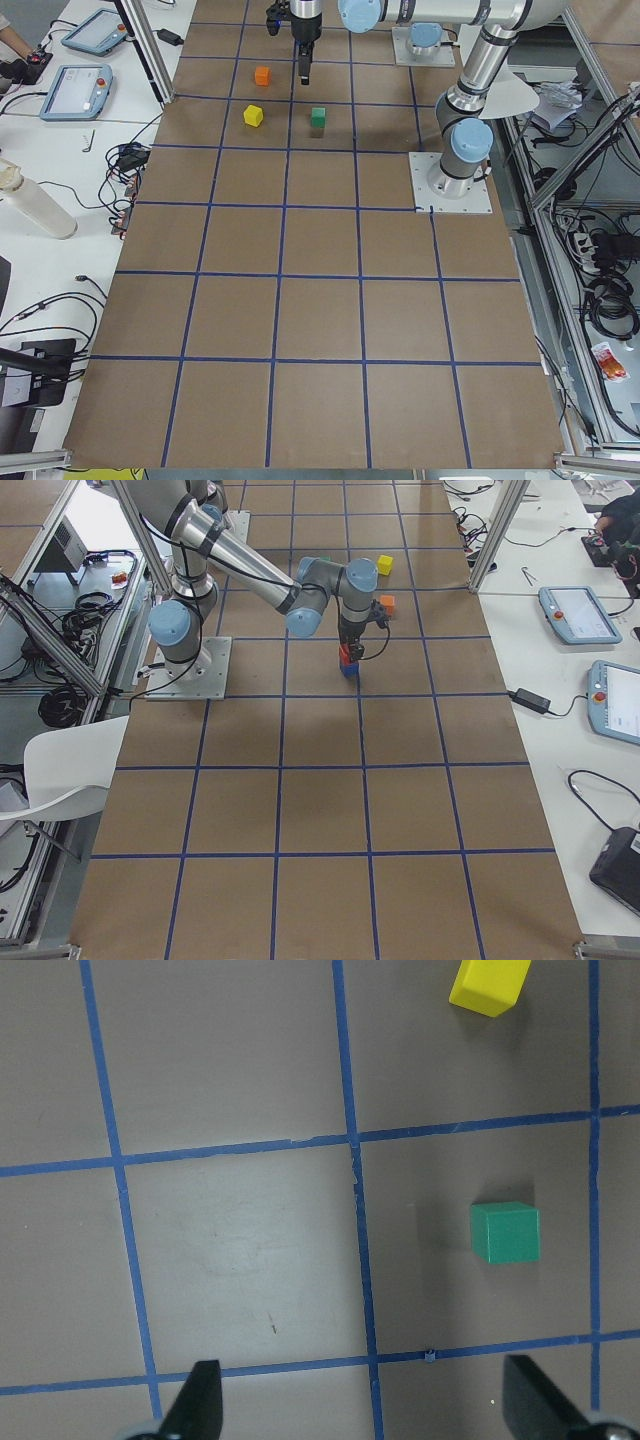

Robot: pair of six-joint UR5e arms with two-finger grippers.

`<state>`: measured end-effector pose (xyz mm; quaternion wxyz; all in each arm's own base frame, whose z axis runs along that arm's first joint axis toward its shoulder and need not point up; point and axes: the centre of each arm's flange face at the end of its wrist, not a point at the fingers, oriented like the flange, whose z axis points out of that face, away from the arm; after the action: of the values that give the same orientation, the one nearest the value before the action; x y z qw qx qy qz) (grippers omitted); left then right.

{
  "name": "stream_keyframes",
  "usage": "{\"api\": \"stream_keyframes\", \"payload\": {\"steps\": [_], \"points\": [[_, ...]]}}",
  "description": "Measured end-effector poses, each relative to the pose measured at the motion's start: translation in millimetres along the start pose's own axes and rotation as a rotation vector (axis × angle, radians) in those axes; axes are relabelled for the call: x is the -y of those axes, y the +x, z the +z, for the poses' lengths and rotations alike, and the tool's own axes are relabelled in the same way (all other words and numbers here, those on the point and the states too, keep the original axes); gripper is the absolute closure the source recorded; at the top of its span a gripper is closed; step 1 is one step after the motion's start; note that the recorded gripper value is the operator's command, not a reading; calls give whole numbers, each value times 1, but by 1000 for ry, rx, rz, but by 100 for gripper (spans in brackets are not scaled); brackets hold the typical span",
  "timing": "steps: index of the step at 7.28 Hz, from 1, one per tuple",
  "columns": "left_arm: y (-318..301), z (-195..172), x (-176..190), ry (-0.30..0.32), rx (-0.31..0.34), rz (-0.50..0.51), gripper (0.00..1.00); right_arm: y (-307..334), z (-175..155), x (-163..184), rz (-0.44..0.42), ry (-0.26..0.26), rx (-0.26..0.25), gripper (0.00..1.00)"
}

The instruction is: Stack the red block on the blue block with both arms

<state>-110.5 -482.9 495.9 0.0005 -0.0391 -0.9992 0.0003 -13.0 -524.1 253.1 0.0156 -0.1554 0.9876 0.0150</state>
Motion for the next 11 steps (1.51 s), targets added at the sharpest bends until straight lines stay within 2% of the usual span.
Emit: {"api": "stream_keyframes", "payload": {"steps": [2,3,4,7,8,11], "points": [[0,0,0,-1,0,-1,0,0,-10,0,40,7,-6,0],[0,0,0,-1,0,-1,0,-1,-28,-1,60,12,-8,0],[0,0,0,-1,0,-1,0,-4,-55,-3,84,2,0,0],[0,1,0,-2,1,0,0,-24,-170,3,206,-58,45,0],[0,1,0,-3,3,1,0,-52,-188,10,237,-68,41,0],[-1,1,0,-3,8,3,0,-152,-206,19,242,-60,9,0]]}}
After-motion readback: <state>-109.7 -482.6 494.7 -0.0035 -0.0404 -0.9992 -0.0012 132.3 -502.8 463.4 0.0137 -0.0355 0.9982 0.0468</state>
